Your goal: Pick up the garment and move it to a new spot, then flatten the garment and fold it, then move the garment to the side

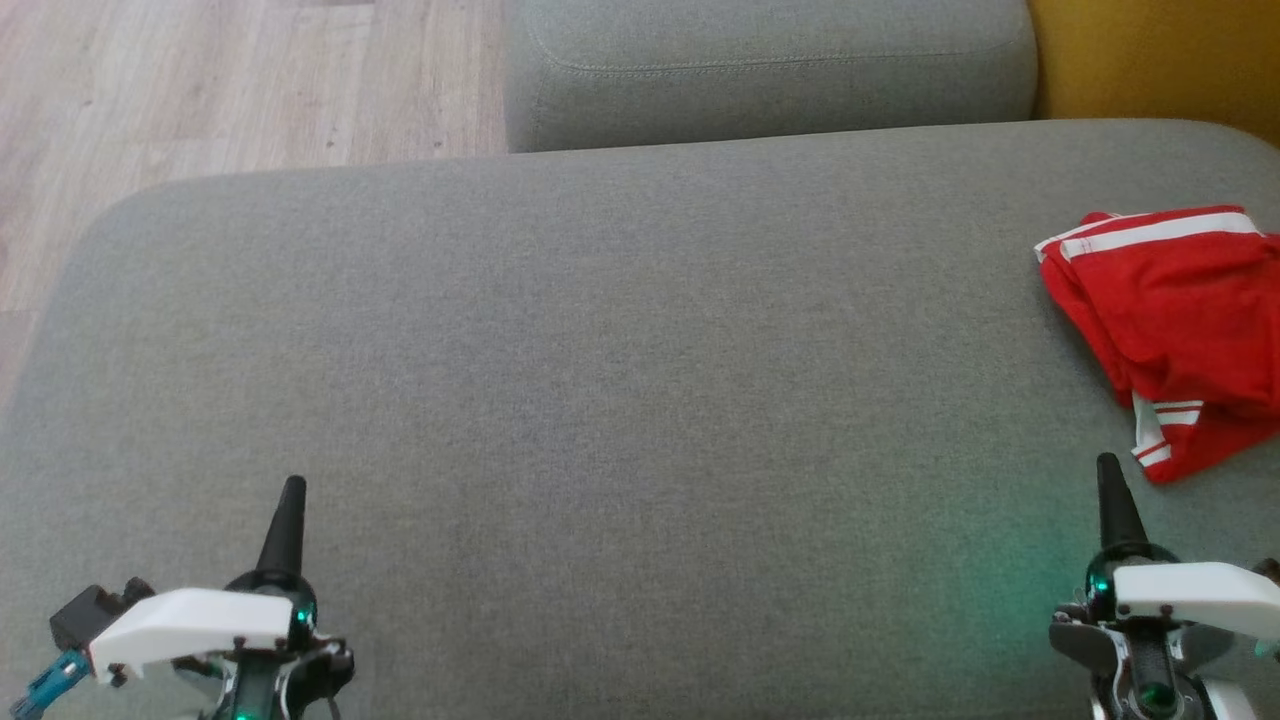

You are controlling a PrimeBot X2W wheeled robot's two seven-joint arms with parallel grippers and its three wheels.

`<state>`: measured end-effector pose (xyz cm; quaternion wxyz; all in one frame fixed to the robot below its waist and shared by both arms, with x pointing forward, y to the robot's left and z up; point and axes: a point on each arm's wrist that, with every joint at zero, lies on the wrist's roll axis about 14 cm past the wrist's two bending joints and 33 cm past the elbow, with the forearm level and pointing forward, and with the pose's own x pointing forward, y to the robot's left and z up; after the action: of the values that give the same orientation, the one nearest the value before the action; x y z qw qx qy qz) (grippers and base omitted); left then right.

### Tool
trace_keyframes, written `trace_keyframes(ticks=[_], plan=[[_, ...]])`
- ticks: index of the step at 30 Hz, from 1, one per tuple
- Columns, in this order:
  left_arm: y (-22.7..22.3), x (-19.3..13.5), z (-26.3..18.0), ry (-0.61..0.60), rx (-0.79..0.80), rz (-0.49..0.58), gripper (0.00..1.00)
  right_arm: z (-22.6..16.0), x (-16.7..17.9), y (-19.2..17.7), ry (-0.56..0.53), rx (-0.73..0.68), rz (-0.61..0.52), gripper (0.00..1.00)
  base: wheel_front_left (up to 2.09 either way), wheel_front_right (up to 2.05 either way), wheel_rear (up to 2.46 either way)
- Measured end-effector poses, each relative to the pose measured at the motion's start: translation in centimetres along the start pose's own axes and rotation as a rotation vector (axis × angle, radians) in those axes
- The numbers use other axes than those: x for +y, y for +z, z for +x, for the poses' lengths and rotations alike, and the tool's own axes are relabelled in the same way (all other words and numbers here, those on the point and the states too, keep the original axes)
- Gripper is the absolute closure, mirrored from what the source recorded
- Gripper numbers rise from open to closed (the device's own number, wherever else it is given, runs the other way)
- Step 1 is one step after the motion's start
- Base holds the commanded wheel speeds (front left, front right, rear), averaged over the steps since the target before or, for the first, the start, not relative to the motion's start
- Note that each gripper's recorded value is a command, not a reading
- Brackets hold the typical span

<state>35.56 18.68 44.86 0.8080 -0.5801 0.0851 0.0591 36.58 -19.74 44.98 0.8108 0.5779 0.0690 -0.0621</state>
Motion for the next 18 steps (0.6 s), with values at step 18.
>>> trace_keyframes(ticks=[18], plan=[[0.5,-1.2,0.7,-0.049,0.006,-0.197,1.0,-0.1,0.9,0.9,0.039,-0.014,0.208,1.0,0.0,0.0,0.0]])
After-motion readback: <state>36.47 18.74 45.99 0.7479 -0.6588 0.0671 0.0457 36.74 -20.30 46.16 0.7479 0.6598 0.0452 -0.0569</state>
